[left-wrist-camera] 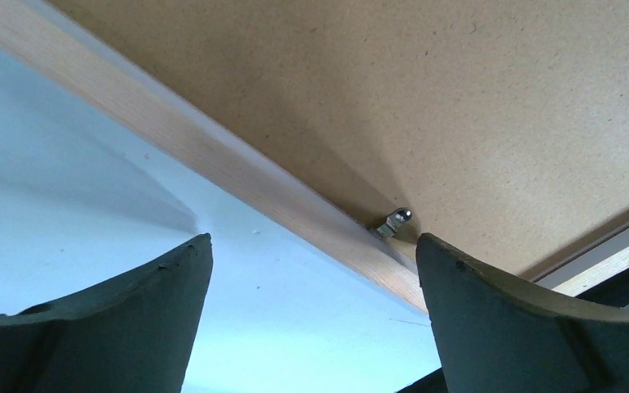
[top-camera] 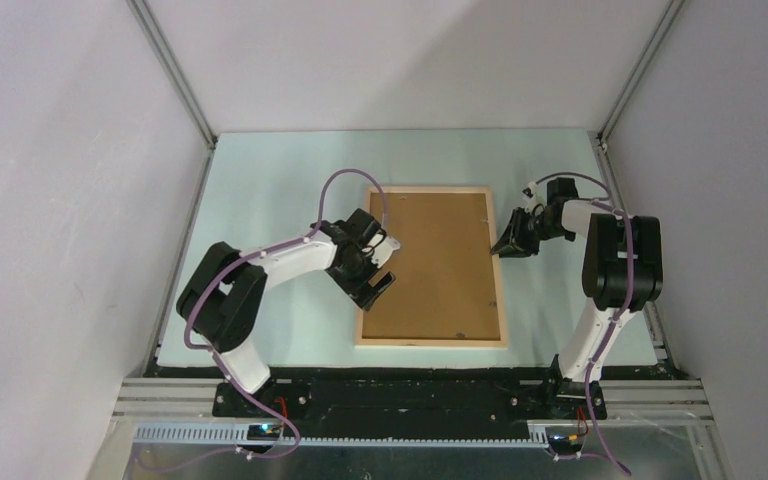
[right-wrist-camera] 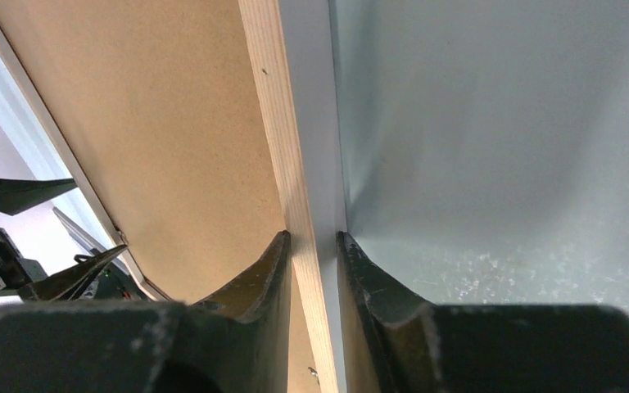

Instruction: Put the photo into the frame

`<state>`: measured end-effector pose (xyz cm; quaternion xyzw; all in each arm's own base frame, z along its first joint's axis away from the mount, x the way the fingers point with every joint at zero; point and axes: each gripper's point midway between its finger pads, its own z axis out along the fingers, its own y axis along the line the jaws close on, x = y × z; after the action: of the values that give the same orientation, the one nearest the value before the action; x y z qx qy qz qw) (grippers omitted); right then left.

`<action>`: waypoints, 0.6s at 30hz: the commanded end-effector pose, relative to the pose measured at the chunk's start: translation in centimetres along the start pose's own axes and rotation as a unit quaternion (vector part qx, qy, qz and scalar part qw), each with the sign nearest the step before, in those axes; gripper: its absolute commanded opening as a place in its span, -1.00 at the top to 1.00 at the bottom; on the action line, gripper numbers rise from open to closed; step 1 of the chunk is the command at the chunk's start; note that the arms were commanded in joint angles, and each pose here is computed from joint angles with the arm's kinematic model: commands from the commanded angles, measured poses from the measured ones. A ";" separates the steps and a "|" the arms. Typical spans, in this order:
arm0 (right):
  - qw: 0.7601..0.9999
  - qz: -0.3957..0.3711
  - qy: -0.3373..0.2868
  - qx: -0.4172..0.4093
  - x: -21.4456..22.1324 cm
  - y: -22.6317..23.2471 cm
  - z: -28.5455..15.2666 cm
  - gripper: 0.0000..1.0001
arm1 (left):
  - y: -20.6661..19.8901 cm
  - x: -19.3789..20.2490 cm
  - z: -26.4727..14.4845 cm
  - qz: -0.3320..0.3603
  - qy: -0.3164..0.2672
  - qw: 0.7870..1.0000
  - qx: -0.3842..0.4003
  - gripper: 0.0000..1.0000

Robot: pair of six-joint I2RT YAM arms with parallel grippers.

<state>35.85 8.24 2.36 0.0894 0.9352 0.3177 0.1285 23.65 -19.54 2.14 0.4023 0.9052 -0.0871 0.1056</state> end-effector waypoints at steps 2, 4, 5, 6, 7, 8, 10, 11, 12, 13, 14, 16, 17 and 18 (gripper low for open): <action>0.997 -0.049 -0.034 0.042 -2.2 -0.1 -1.9 0.25 | 1.1 -1.5 -3.1 0.025 -0.045 0.998 -0.038 -0.99; 0.996 -0.065 -0.036 0.054 -2.2 0.1 -2.8 -0.04 | 1.6 -2.2 -4.3 0.026 -0.065 0.996 -0.051 -0.99; 0.995 -0.075 -0.035 0.059 -2.1 0.1 -3.2 -0.17 | 2.1 -2.4 -4.8 0.025 -0.072 0.995 -0.060 -1.00; 0.993 -0.086 -0.044 0.066 -2.3 0.4 -4.0 -0.22 | 2.4 -2.8 -5.7 0.029 -0.086 0.994 -0.067 -0.99; 0.991 -0.101 -0.051 0.069 -2.3 0.9 -4.9 -0.29 | 3.0 -2.9 -6.3 0.025 -0.092 0.992 -0.079 -0.99; 0.990 -0.107 -0.056 0.075 -2.4 1.0 -5.4 -0.32 | 3.3 -3.4 -7.3 0.028 -0.108 0.990 -0.088 -0.99; 0.985 -0.137 -0.069 0.080 -2.5 1.7 -6.8 -0.44 | 4.8 -3.7 -9.3 0.020 -0.131 0.984 -0.117 -0.99; 0.982 -0.153 -0.075 0.082 -2.4 2.2 -7.6 -0.50 | 5.8 -3.8 -10.5 0.010 -0.143 0.980 -0.135 -0.99; 0.980 -0.161 -0.077 0.088 -2.4 2.3 -8.0 -0.66 | 6.8 -3.6 -11.3 -0.001 -0.149 0.978 -0.147 -0.99; 0.977 -0.177 -0.079 0.090 -2.1 2.7 -8.6 -0.73 | 7.4 -3.9 -12.6 -0.007 -0.164 0.973 -0.161 -0.99; 0.975 -0.184 -0.079 0.097 -2.0 2.7 -8.8 -0.81 | 8.4 -3.6 -13.3 -0.019 -0.169 0.970 -0.172 -0.99; 0.971 -0.203 -0.074 0.099 -1.5 3.1 -9.2 -0.85 | 10.0 -3.6 -15.1 -0.036 -0.184 0.962 -0.197 -0.99; 0.970 -0.209 -0.074 0.098 -1.4 3.3 -9.3 -0.85 | 10.6 -3.6 -15.9 -0.043 -0.191 0.959 -0.206 -0.99; 0.969 -0.216 -0.073 0.097 -1.3 3.6 -9.2 -0.85 | 11.5 -3.3 -16.3 -0.057 -0.193 0.956 -0.214 -0.99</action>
<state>35.03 5.38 10.48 -0.0316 0.9478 0.2067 0.2408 30.15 -13.13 14.00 0.3272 0.8952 -0.0111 0.3023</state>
